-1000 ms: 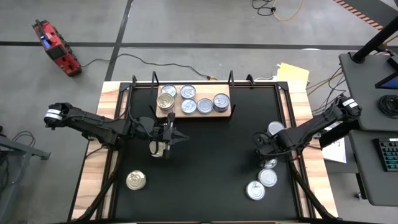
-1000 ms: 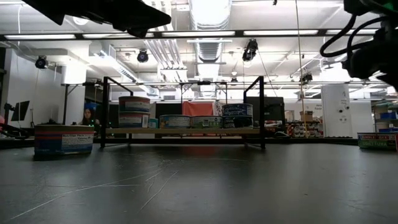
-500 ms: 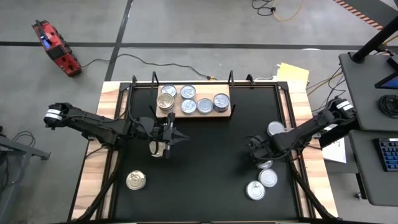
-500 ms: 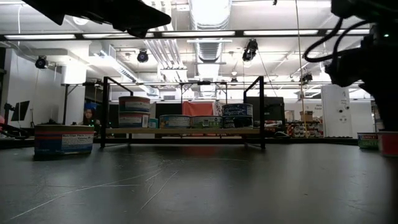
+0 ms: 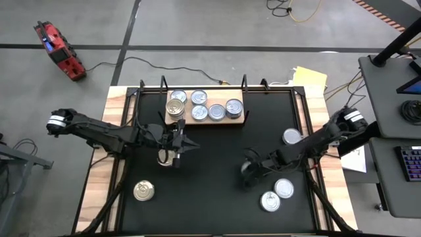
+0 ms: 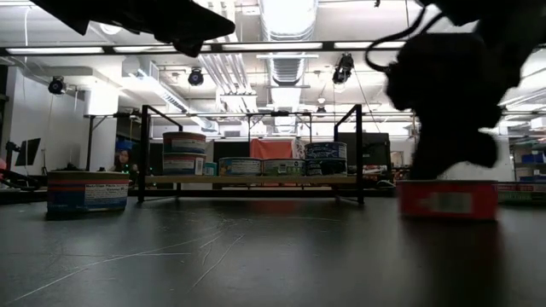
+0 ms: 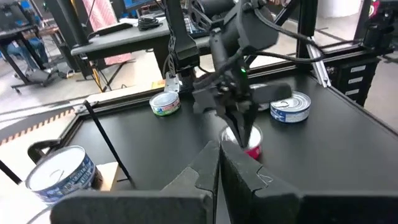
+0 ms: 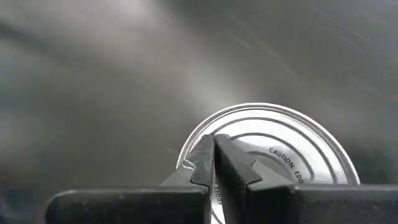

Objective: Stack canned seafood by type on shelf
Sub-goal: Put the red tuna can on the shelf

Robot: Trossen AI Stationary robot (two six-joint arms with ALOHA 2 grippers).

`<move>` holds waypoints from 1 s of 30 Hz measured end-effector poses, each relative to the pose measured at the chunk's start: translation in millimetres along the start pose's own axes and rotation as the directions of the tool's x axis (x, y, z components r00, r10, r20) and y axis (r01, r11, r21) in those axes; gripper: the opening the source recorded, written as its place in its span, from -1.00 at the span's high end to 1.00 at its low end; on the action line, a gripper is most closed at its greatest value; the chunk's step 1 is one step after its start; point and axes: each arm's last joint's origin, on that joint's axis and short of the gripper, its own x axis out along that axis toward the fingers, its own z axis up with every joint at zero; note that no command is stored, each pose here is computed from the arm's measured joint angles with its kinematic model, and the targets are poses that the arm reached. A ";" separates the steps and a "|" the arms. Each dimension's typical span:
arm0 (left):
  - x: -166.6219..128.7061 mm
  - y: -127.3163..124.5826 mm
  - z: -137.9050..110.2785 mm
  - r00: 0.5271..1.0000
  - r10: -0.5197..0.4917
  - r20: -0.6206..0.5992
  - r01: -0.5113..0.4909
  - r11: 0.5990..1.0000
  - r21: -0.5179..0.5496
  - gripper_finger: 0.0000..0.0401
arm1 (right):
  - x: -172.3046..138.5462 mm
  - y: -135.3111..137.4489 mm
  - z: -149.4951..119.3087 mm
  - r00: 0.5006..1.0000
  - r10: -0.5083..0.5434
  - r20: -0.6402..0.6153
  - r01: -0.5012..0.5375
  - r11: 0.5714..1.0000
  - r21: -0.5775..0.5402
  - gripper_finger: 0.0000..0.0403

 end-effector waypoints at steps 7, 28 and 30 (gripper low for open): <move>14.6 -2.4 -8.1 1.000 -0.001 -0.002 0.001 0.996 -0.088 1.00 | 13.6 18.8 23.2 0.971 0.198 0.135 -0.158 0.952 -0.264 0.95; 61.5 -45.8 -38.3 0.993 -0.115 -0.016 0.107 0.961 -0.253 1.00 | -4.0 16.0 11.6 0.997 0.030 0.072 -0.003 0.941 -0.337 0.95; 68.7 -49.5 -40.3 0.992 -0.121 -0.019 0.113 0.961 -0.251 1.00 | -5.9 13.7 8.2 0.999 -0.010 0.047 0.025 0.942 -0.334 0.95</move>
